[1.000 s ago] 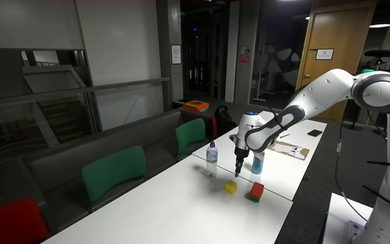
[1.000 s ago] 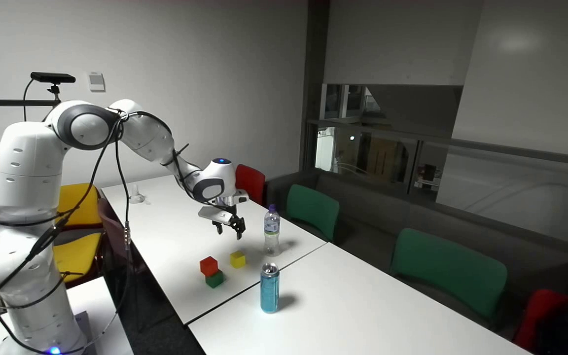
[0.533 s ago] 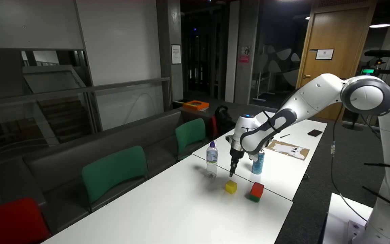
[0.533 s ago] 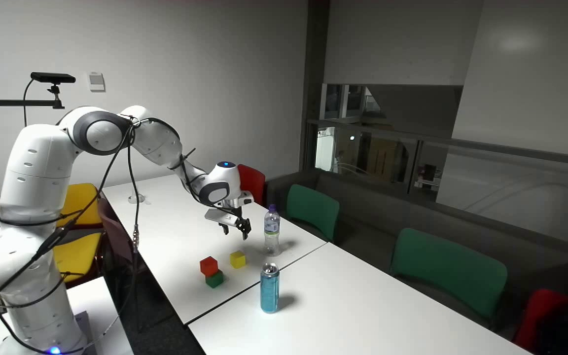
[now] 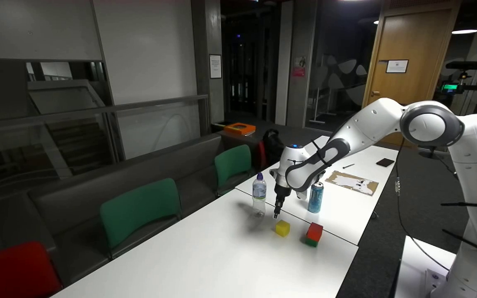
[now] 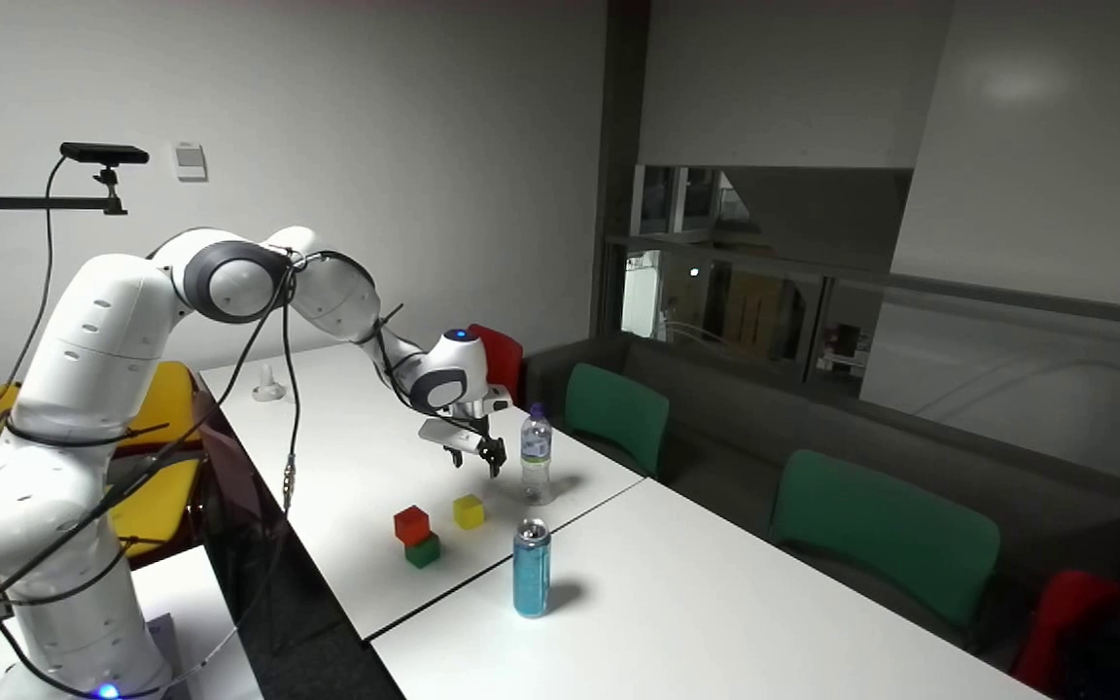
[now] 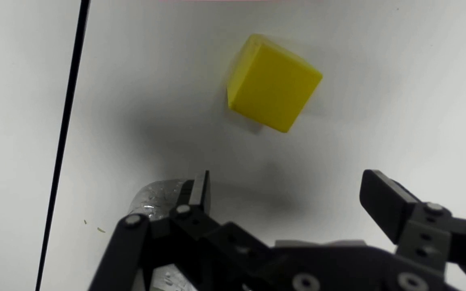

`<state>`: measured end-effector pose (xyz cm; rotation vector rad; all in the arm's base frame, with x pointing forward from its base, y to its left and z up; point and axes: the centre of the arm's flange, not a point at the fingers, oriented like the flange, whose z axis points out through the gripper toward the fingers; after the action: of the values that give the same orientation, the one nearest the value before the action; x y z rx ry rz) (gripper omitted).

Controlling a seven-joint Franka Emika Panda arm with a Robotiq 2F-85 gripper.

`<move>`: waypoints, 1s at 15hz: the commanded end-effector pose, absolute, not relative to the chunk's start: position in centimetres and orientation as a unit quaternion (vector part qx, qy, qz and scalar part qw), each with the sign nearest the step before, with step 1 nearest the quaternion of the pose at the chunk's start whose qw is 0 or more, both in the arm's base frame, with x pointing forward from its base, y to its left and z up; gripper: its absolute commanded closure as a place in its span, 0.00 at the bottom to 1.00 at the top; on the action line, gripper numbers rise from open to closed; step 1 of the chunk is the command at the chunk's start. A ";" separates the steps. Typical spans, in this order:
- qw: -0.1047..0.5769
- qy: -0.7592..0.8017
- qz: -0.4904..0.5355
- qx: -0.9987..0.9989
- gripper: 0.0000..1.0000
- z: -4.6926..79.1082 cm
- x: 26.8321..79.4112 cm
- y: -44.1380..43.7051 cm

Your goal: Stack the three blocks together.

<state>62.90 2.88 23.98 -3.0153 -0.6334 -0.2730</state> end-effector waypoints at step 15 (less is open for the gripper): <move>0.043 -0.171 -0.023 -0.984 0.00 19.9 63.0 2.3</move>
<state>62.89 2.72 19.65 -3.0118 -0.5443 -0.1040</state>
